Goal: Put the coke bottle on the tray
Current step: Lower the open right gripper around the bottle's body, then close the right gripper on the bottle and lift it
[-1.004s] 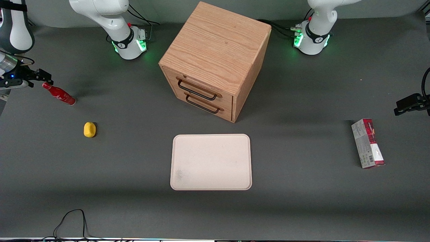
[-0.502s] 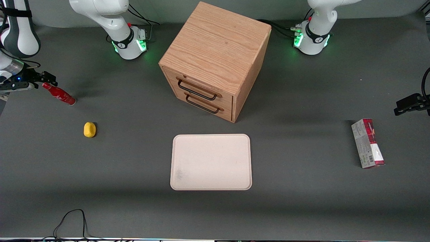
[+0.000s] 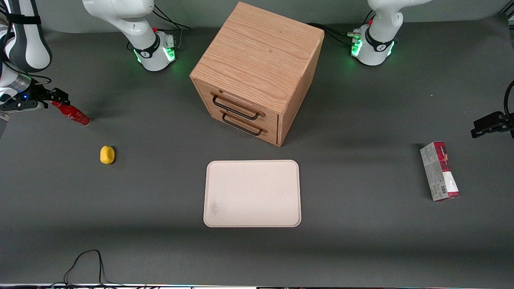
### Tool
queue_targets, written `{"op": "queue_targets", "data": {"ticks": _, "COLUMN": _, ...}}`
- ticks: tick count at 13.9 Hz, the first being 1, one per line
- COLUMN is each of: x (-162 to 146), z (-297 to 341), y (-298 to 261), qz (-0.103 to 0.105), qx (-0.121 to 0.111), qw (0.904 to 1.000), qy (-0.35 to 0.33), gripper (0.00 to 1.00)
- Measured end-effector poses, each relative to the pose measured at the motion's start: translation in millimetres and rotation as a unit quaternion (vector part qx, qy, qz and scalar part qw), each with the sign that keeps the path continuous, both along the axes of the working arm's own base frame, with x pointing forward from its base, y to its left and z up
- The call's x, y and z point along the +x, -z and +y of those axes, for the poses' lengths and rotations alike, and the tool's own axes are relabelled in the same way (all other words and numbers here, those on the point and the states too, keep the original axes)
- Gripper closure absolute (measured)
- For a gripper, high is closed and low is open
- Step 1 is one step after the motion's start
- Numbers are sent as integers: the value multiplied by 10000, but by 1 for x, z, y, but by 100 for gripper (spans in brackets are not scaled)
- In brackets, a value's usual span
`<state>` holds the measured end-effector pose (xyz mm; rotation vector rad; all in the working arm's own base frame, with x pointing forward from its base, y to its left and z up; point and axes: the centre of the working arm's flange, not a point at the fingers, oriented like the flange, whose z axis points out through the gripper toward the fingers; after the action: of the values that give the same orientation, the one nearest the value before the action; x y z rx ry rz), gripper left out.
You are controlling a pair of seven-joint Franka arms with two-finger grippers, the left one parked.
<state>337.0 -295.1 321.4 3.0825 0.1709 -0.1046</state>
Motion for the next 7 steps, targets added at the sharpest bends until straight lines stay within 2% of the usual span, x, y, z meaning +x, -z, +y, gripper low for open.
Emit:
{"op": "queue_targets", "data": {"ticks": 3, "x": 0, "z": 0, "y": 0, "qz": 5, "qx": 2, "qw": 10000, "qy": 0, "gripper": 53}}
{"op": "queue_targets", "data": {"ticks": 5, "x": 0, "z": 1, "y": 0, "qz": 20, "qx": 21, "qw": 10000, "qy": 4, "gripper": 69}}
{"op": "queue_targets", "data": {"ticks": 7, "x": 0, "z": 1, "y": 0, "qz": 24, "qx": 23, "qw": 10000, "qy": 3, "gripper": 69}}
